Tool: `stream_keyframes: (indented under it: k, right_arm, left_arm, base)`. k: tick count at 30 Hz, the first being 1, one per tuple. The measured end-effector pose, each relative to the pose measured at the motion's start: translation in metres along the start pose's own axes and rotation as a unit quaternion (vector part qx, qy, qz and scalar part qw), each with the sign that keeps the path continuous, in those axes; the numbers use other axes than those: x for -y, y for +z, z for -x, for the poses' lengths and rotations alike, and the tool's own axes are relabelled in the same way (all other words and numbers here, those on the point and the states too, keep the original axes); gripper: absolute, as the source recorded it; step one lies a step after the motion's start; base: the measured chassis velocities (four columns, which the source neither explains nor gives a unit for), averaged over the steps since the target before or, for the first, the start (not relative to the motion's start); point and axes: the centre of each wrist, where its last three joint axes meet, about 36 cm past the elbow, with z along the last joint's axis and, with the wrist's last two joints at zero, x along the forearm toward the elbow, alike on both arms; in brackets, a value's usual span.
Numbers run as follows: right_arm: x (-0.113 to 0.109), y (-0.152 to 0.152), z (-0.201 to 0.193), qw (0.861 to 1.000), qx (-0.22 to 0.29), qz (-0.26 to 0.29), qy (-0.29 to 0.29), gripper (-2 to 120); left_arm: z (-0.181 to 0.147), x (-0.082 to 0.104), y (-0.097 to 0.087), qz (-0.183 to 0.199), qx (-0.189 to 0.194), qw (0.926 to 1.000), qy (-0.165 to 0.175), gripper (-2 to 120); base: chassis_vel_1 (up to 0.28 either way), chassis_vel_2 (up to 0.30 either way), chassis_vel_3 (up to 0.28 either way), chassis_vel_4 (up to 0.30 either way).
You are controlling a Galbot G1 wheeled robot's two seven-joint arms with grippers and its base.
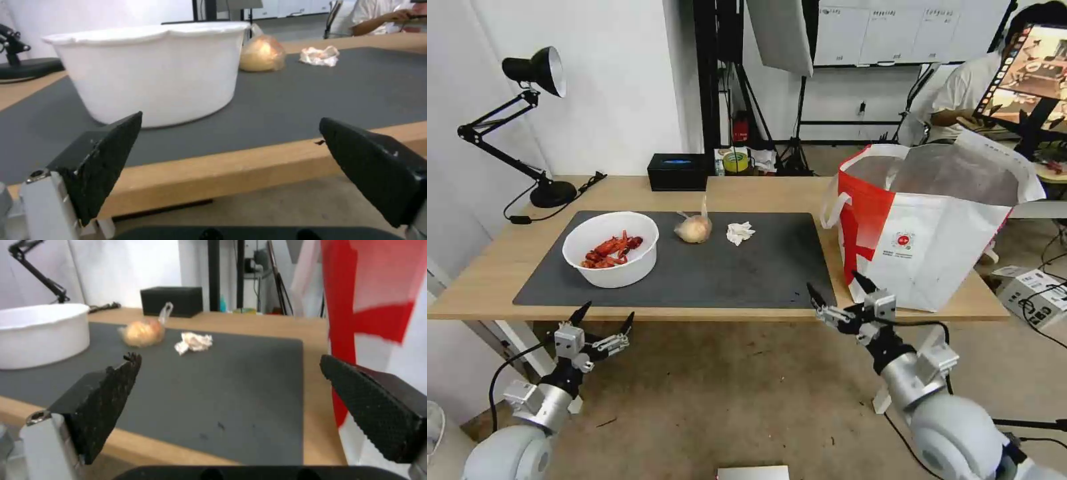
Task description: Pick up the trash from the table and place it into the takeout bag.
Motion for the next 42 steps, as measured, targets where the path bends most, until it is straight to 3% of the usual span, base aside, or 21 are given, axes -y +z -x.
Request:
stream_keyframes:
  k: [16,33,42]
  right_arm:
    - [-0.012,0.024,-0.015,1.0,-0.013,0.008,0.019,100]
    - [-0.013,0.024,-0.014,1.0,-0.013,0.013,0.02,100]
    - [-0.008,0.007,0.007,1.0,-0.006,0.011,-0.002,100]
  left_arm:
    - [-0.006,-0.001,0.004,0.001,-0.006,1.0,-0.006,100]
    - [-0.002,0.0,0.001,0.004,-0.002,1.0,-0.001,100]
    - [0.001,0.001,-0.002,0.002,0.004,1.0,-0.001,100]
  base:
    - [0.0,0.0,0.0,0.0]
    - [0.0,0.0,0.0,0.0]
    - [0.0,0.0,0.0,0.0]
